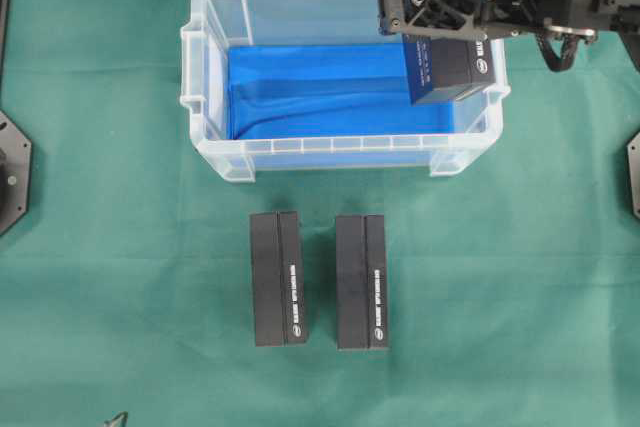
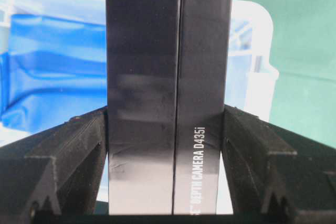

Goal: Take the box out of the case with the right arm.
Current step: 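Carry the held box out of the case toward the front right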

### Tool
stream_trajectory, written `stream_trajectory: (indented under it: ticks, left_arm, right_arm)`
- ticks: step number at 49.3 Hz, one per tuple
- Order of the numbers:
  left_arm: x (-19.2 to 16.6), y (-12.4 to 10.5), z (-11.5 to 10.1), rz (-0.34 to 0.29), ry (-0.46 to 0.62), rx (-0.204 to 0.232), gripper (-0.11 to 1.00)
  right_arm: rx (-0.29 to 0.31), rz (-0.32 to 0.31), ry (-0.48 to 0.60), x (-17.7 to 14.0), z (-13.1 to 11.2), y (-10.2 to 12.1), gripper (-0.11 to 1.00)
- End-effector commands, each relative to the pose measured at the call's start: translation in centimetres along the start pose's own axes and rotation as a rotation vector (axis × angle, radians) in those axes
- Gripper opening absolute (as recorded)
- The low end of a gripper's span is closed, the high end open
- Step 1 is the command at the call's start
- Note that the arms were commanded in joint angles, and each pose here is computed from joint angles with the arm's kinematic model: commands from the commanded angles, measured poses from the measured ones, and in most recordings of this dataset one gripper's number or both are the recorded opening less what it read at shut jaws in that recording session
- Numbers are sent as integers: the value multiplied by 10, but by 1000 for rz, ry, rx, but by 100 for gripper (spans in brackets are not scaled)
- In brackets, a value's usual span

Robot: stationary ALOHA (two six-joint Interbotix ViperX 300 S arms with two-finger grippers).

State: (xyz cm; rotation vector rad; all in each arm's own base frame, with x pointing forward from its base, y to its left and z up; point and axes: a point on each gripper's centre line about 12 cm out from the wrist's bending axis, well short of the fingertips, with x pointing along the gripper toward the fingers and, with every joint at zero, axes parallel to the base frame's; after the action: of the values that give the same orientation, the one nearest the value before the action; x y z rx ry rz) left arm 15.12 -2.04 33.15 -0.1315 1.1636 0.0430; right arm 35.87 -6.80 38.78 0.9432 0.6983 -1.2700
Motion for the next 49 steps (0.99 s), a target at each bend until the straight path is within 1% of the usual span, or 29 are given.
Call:
stream_trajectory:
  ticks: [1, 12, 18, 22, 26, 36, 43, 49]
  left_arm:
    - [-3, -1, 3, -2, -12, 2, 0]
    - [-3, -1, 3, -2, -14, 1, 0]
    - [-3, -1, 3, -2, -12, 3, 0]
    - [-3, -1, 3, -2, -12, 3, 0]
    - [-3, -1, 3, -2, -12, 3, 0]
    - [-3, -1, 3, 0, -11, 3, 0]
    - [-2, -1, 3, 0, -6, 3, 0]
    - [-1, -1, 3, 0, -6, 3, 0]
  right_arm:
    - [27, 59, -11, -21, 9, -3, 65]
    - [15, 66, -4, -24, 3, -2, 65]
    - [-11, 83, 8, -30, -9, 0, 65]
    - [-24, 94, 21, -35, -19, 1, 65]
    - [-30, 91, 37, -40, -30, 0, 65]
    - [-41, 60, 67, -58, -57, -7, 65]
    - [-30, 38, 79, -73, -79, -14, 65]
    - [-2, 46, 95, -86, -102, -19, 65]
